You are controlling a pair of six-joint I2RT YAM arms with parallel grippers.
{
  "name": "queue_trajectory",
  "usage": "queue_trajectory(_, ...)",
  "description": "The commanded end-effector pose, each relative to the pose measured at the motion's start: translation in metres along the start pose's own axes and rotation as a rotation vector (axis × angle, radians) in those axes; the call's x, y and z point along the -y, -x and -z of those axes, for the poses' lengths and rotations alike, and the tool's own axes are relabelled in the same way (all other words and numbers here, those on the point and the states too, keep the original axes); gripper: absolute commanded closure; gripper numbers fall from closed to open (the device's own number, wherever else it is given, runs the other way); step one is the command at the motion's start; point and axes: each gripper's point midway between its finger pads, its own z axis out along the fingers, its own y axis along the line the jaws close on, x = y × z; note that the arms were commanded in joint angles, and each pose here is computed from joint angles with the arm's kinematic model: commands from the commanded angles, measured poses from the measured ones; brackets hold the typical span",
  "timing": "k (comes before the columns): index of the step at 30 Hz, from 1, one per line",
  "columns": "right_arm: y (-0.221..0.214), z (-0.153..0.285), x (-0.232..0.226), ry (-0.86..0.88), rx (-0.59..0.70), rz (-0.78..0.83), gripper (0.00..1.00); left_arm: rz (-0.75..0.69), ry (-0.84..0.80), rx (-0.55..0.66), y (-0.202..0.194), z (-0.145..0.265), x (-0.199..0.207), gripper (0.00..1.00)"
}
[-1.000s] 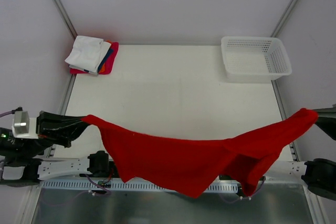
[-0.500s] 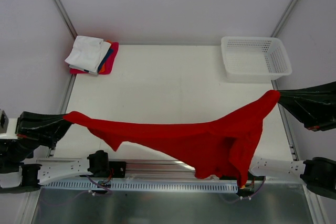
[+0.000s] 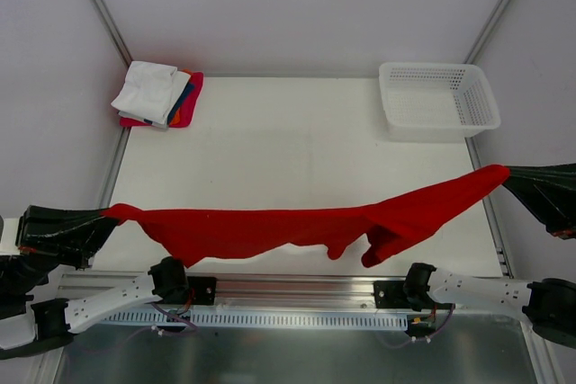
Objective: Fold and stack the t-shirts
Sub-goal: Flatten out the tshirt
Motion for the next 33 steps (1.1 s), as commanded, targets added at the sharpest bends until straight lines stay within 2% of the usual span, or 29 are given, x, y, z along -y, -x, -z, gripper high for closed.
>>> queue_trajectory(1, 0.010, -0.006, -0.002, 0.006, 0.036, -0.005, 1.00, 0.033, -0.074, 0.030, 0.013, 0.005, 0.018, 1.00)
queue_trajectory(6, 0.008, -0.010, -0.033, 0.175, 0.034, -0.056, 1.00, -0.011, -0.262, 0.030, 0.021, 0.017, 0.057, 1.00)
queue_trajectory(8, 0.003, -0.008, -0.046, 0.246, 0.031, -0.077, 1.00, -0.020, -0.279, 0.038, 0.024, 0.021, 0.062, 1.00)
queue_trajectory(12, 0.011, -0.005, -0.056, 0.283, 0.097, -0.141, 1.00, -0.005, -0.310, 0.056, 0.033, 0.028, 0.072, 1.00)
queue_trajectory(13, 0.011, -0.002, -0.059, 0.289, 0.104, -0.163, 1.00, 0.001, -0.342, 0.091, 0.042, 0.043, 0.078, 1.00)
queue_trajectory(22, 0.047, 0.012, -0.090, 0.393, 0.196, -0.175, 1.00, -0.049, -0.504, 0.151, 0.073, 0.076, 0.122, 1.00)
queue_trajectory(26, 0.073, 0.020, -0.112, 0.466, 0.310, -0.142, 1.00, -0.090, -0.609, 0.185, 0.088, 0.096, 0.150, 1.00)
queue_trajectory(27, 0.071, 0.022, -0.118, 0.494, 0.312, -0.138, 1.00, -0.086, -0.613, 0.163, 0.087, 0.087, 0.153, 1.00)
queue_trajectory(33, 0.098, 0.040, -0.150, 0.538, 0.481, -0.114, 1.00, -0.102, -0.717, 0.187, 0.100, 0.096, 0.185, 1.00)
